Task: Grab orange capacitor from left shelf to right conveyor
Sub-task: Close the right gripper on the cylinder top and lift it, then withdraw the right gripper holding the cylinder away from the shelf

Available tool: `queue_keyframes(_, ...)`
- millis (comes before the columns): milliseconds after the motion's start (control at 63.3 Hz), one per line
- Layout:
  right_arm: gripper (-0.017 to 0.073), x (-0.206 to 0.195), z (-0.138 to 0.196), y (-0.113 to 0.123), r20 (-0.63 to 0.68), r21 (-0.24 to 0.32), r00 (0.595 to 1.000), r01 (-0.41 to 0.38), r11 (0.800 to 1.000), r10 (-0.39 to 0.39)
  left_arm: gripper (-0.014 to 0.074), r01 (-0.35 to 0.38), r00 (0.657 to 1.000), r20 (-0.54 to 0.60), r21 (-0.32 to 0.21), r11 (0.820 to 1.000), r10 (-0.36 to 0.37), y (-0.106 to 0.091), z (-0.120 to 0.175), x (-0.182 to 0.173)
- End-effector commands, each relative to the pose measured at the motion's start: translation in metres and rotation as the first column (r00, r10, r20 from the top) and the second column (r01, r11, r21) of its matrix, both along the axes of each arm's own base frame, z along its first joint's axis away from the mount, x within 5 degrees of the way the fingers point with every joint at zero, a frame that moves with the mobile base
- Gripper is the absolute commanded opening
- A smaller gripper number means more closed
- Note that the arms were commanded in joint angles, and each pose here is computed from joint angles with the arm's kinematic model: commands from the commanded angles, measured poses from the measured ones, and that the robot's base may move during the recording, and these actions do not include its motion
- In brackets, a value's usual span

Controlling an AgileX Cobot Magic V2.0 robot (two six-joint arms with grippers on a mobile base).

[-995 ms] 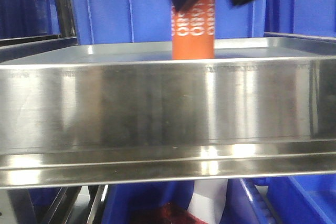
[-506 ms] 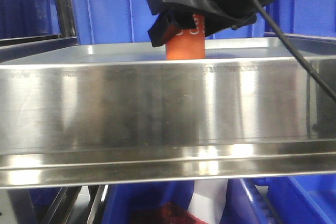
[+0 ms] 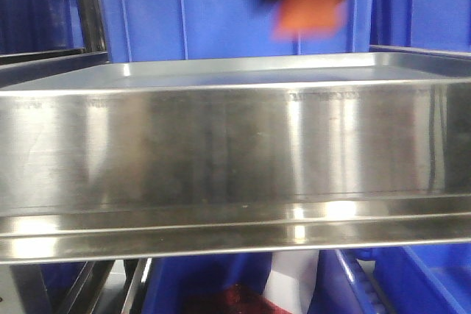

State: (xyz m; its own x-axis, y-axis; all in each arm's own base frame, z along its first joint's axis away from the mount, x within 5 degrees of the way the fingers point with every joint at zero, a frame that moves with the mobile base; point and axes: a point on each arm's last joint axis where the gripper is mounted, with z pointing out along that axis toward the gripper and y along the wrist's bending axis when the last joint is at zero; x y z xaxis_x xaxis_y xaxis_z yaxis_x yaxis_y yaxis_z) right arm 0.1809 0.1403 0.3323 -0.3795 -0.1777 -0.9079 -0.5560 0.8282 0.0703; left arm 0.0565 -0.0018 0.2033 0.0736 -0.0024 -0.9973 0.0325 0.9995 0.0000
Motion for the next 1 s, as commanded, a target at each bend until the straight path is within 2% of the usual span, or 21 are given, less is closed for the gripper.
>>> queue_keyframes(0, 0.0055, -0.027, 0.029, -0.021, 0.145, 0.094, 0.989, -0.018, 0.995, 0.004, -0.0105, 0.008, 0.997, 0.082, -0.008, 1.000, -0.007, 0.000, 0.010, 0.000)
queue_keyframes(142, 0.0055, -0.066, 0.031, -0.054, 0.214, 0.150, 0.977, -0.021, 0.988, -0.012, -0.0105, 0.008, 0.997, 0.082, -0.008, 1.000, -0.007, 0.000, 0.010, 0.000)
queue_keyframes(348, 0.0055, -0.113, 0.013, -0.095, 0.236, 0.175, 0.971, 0.006, 0.985, -0.048, -0.0105, 0.008, 0.997, 0.082, -0.008, 1.000, -0.007, 0.000, 0.010, 0.000)
queue_keyframes(553, 0.0055, -0.151, 0.005, -0.126, 0.353, 0.280, 0.932, -0.020, 0.960, -0.084, -0.0105, 0.008, 0.997, 0.082, -0.008, 1.000, -0.007, 0.000, 0.010, 0.000)
queue_keyframes(743, 0.0055, -0.169, -0.014, -0.141, 0.409, 0.330, 0.907, -0.039, 0.943, -0.105, -0.0105, 0.008, 0.997, 0.082, -0.008, 1.000, -0.007, 0.000, 0.010, 0.000)
queue_keyframes(980, 0.0055, -0.166, -0.024, -0.137, 0.378, 0.324, 0.921, -0.038, 0.945, -0.092, -0.0105, 0.008, 0.997, 0.082, -0.008, 1.000, -0.007, 0.000, 0.010, 0.000)
